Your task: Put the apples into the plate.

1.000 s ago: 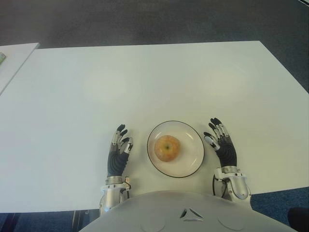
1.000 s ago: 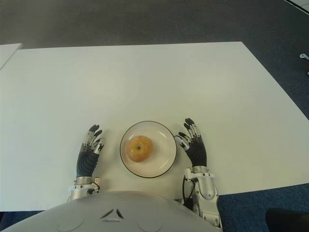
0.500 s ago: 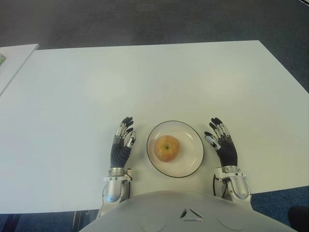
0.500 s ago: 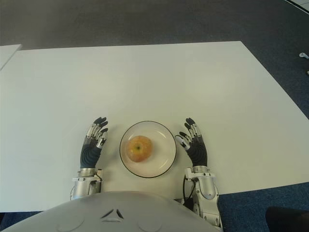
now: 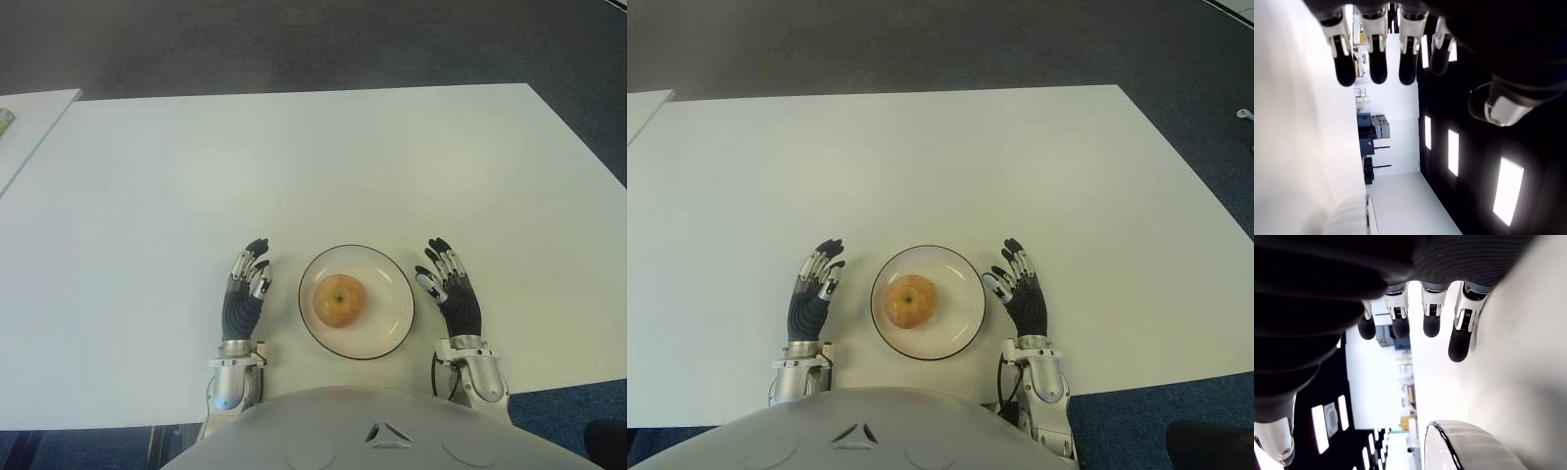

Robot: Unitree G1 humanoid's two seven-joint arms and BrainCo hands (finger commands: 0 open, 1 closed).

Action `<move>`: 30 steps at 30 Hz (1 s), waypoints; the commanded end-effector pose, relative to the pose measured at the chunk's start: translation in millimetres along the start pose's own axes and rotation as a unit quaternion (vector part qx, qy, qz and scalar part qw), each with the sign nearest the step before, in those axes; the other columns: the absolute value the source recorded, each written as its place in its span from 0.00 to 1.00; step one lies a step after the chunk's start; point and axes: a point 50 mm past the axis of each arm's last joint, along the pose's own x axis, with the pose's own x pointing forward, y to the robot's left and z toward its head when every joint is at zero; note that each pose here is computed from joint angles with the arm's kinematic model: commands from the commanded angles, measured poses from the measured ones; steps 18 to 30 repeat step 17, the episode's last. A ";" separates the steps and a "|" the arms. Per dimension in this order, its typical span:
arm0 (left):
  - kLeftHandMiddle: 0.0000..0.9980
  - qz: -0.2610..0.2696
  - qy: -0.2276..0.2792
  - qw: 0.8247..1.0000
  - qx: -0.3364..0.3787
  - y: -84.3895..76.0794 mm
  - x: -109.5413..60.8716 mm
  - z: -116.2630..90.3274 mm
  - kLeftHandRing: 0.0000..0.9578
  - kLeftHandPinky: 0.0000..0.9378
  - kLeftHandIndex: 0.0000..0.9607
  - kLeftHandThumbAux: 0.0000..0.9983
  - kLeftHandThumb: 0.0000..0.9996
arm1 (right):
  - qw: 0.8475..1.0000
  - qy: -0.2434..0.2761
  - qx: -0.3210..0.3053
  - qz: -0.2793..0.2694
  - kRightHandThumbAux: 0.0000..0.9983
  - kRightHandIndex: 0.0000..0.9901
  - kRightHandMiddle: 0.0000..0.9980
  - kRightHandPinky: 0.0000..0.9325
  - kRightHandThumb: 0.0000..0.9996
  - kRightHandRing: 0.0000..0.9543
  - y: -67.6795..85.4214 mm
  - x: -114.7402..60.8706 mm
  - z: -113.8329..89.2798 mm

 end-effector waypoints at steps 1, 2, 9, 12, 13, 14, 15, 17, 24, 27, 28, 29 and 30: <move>0.17 0.007 0.068 0.998 0.006 1.2 -15.4 -20.0 0.18 0.24 0.15 0.43 0.03 | 1.000 0.028 0.005 -0.004 0.61 0.05 0.05 0.02 0.14 0.01 0.1 -3.9 -9.4; 0.17 0.007 0.067 0.998 0.006 1.1 -15.9 -19.0 0.18 0.24 0.15 0.43 0.03 | 1.000 0.028 0.004 -0.003 0.61 0.05 0.05 0.02 0.14 0.01 0.3 -4.5 -9.4; 0.14 0.008 0.069 0.998 0.000 1.8 -16.7 -16.2 0.15 0.20 0.13 0.43 0.04 | 1.000 0.025 0.005 -0.002 0.61 0.04 0.05 0.04 0.13 0.01 1.3 -5.8 -8.9; 0.13 0.008 0.072 0.997 -0.002 2.5 -17.1 -14.8 0.14 0.18 0.11 0.42 0.04 | 1.000 0.025 0.003 -0.003 0.61 0.04 0.04 0.04 0.13 0.01 1.4 -6.0 -8.8; 0.12 0.008 0.074 0.997 -0.002 2.7 -17.3 -14.4 0.13 0.18 0.10 0.42 0.04 | 1.000 0.025 0.002 -0.003 0.61 0.04 0.04 0.04 0.13 0.01 1.4 -6.1 -8.8; 0.11 0.009 0.077 0.997 -0.001 3.4 -18.0 -13.7 0.12 0.17 0.09 0.41 0.04 | 1.000 0.025 0.002 -0.004 0.61 0.04 0.04 0.03 0.13 0.01 1.4 -6.2 -8.8; 0.10 0.009 0.080 0.997 -0.001 3.8 -18.5 -13.1 0.12 0.17 0.08 0.41 0.04 | 1.000 0.025 0.002 -0.005 0.61 0.04 0.04 0.03 0.12 0.01 1.3 -6.3 -8.8; 0.10 0.009 0.084 0.996 0.000 4.4 -19.3 -12.1 0.11 0.16 0.06 0.42 0.04 | 1.000 0.025 0.003 -0.005 0.61 0.03 0.04 0.03 0.12 0.01 1.3 -6.5 -8.7; 0.10 0.009 0.084 0.996 0.000 4.4 -19.3 -12.1 0.11 0.16 0.06 0.42 0.04 | 1.000 0.025 0.003 -0.005 0.61 0.03 0.04 0.03 0.12 0.01 1.3 -6.5 -8.7; 0.10 0.009 0.084 0.996 0.000 4.4 -19.3 -12.1 0.11 0.16 0.06 0.42 0.04 | 1.000 0.025 0.003 -0.005 0.61 0.03 0.04 0.03 0.12 0.01 1.3 -6.5 -8.7; 0.10 0.009 0.084 0.996 0.000 4.4 -19.3 -12.1 0.11 0.16 0.06 0.42 0.04 | 1.000 0.025 0.003 -0.005 0.61 0.03 0.04 0.03 0.12 0.01 1.3 -6.5 -8.7; 0.10 0.009 0.084 0.996 0.000 4.4 -19.3 -12.1 0.11 0.16 0.06 0.42 0.04 | 1.000 0.025 0.003 -0.005 0.61 0.03 0.04 0.03 0.12 0.01 1.3 -6.5 -8.7; 0.10 0.009 0.084 0.996 0.000 4.4 -19.3 -12.1 0.11 0.16 0.06 0.42 0.04 | 1.000 0.025 0.003 -0.005 0.61 0.03 0.04 0.03 0.12 0.01 1.3 -6.5 -8.7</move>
